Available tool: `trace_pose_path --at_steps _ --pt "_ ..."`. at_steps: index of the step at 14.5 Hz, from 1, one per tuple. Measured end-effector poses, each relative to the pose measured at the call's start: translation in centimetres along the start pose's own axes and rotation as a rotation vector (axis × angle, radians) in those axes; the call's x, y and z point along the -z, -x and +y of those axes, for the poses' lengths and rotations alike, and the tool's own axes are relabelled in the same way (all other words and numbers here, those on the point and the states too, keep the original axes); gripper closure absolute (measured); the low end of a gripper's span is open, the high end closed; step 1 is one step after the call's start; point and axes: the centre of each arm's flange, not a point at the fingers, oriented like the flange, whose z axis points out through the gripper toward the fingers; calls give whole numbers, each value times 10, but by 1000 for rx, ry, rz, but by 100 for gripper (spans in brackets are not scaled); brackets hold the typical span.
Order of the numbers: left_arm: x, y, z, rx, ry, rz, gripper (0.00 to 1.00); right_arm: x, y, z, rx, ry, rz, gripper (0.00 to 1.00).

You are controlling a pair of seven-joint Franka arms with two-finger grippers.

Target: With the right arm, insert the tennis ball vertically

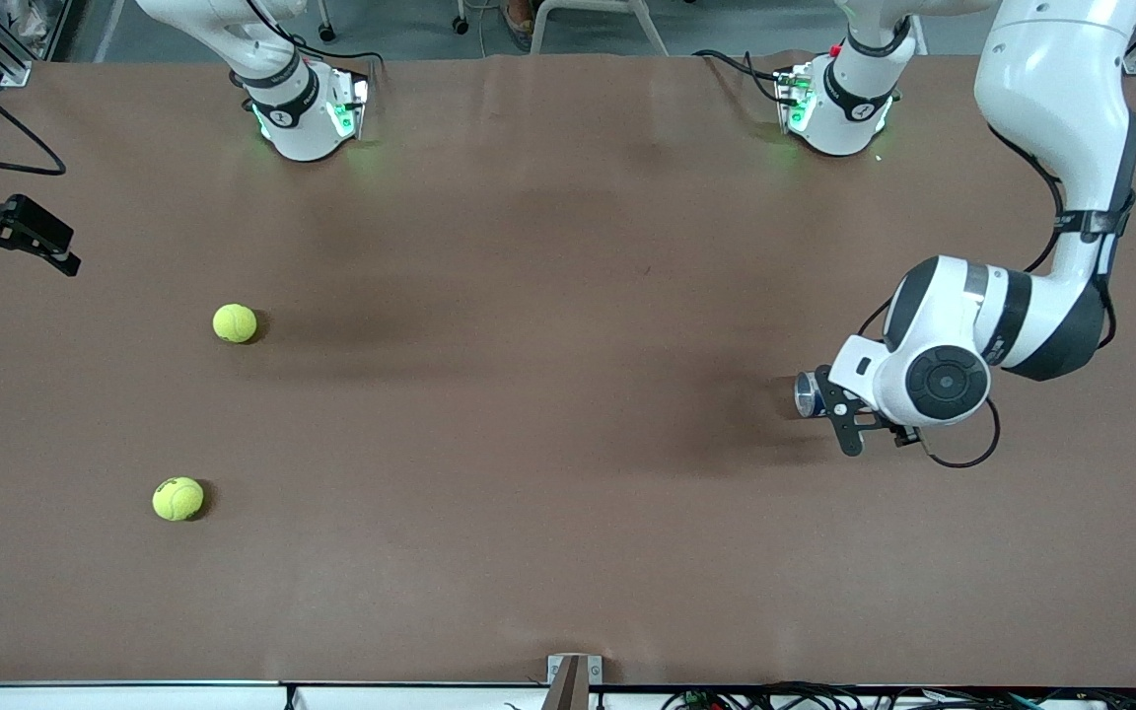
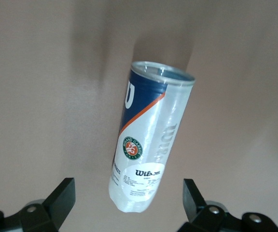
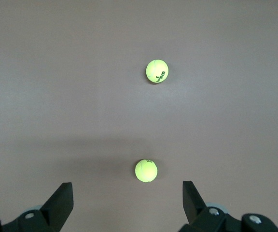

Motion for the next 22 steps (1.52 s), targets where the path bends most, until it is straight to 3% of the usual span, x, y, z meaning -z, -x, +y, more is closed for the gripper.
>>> trace_pose_path --at_steps 5,8,12,18,22 --pt "-19 -14 10 -69 -27 -91 6 -1 0 2 -5 0 -4 0" --pt "-22 -28 19 -61 -45 -128 5 -16 -3 1 -3 -1 -34 0" --pt "-31 -55 42 -49 -69 -191 5 -66 -20 -15 24 -3 -123 0" --pt "-52 -52 47 -56 -55 -262 5 -157 -30 -13 17 3 -317 0" --pt "-73 -55 42 -44 -92 -334 5 -199 -20 -10 11 2 -363 0"
